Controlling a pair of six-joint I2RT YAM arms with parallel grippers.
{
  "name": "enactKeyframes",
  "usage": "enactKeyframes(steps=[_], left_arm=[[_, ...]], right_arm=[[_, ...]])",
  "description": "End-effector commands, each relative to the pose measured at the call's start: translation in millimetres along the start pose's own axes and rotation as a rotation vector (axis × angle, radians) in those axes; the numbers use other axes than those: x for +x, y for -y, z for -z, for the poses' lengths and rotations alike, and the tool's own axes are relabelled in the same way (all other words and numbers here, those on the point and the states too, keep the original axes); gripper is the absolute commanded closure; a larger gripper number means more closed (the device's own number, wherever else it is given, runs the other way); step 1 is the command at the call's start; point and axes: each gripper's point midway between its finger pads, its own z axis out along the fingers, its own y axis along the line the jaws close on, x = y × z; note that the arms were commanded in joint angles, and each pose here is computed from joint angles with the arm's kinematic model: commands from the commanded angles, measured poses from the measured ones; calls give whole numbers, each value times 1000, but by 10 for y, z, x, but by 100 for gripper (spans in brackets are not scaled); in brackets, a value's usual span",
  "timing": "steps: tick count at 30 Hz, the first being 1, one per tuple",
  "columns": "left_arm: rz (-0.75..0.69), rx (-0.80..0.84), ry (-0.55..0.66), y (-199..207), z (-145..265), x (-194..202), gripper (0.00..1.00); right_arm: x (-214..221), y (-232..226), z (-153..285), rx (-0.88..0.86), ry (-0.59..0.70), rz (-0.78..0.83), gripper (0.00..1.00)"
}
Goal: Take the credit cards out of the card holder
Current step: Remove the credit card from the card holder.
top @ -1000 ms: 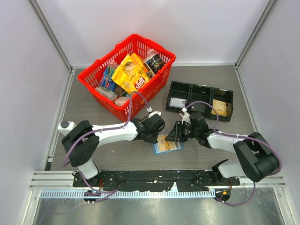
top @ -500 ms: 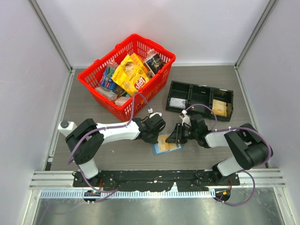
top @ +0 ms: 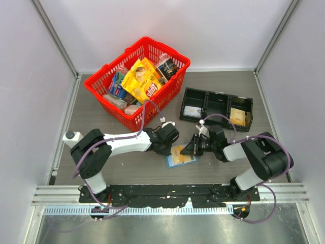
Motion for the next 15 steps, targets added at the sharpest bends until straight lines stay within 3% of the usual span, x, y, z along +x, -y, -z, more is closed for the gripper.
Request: enactKeyframes(steps=[1,8,15], left_arm=[[8,46,78,87,210,-214,78],[18,141,103,306,286,-322,73],[2,89,37,219,66,-177,80]], right_arm=[[-55,-95,19,-44,21,49,99],[-53,-98,22,-47,19,50,99],[-64,-112,36,-44,23,61,99]])
